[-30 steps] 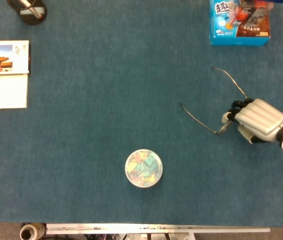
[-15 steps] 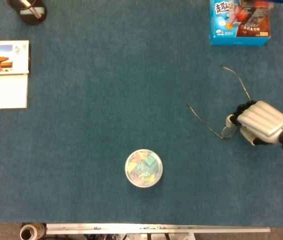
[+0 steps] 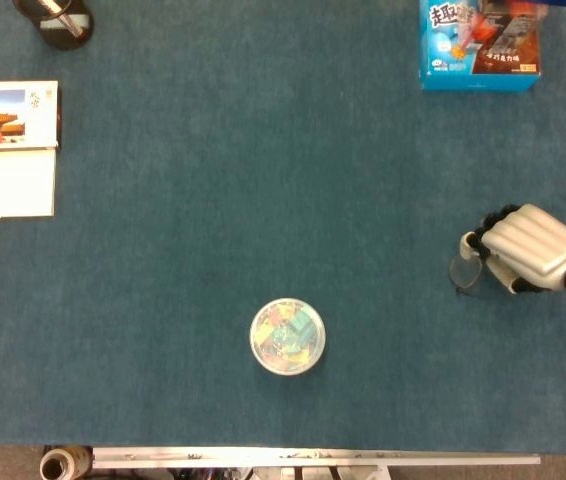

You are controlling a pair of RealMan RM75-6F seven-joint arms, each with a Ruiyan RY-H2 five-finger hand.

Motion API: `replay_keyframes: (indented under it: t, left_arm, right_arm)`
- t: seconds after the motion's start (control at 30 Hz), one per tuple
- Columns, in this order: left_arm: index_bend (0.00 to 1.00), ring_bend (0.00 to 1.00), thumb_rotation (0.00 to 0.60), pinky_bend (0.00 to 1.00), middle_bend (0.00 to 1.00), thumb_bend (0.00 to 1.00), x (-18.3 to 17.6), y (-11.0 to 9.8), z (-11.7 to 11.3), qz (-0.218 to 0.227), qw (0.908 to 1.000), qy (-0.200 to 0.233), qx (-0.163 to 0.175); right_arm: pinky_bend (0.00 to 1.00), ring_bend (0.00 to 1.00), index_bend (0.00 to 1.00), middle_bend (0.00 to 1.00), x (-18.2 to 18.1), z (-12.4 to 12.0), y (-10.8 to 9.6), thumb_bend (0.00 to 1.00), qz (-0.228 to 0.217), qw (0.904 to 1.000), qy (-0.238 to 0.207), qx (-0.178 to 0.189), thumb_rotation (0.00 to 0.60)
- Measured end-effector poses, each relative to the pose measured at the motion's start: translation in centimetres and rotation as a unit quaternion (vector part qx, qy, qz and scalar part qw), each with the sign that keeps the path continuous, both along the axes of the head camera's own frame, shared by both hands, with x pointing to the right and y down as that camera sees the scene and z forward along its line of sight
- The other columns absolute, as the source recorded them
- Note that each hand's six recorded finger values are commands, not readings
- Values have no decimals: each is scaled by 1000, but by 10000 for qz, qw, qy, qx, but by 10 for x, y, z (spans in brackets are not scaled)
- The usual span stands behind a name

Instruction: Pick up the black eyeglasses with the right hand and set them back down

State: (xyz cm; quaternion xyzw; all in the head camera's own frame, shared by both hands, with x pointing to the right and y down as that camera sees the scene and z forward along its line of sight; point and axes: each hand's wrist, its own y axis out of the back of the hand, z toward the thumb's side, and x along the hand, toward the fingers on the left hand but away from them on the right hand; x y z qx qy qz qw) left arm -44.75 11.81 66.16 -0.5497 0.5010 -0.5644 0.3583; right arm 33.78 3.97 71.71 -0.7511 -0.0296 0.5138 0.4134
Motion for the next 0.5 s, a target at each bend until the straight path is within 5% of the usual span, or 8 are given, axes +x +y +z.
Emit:
replay_keyframes:
  t: [0.5]
  left_arm:
    - [308,364,600,562,434,510,0,1,1,-10,10000,-2,-38]
  right_arm:
    - [298,300,371,468,3,7,1,649,93,9999,2,-75,600]
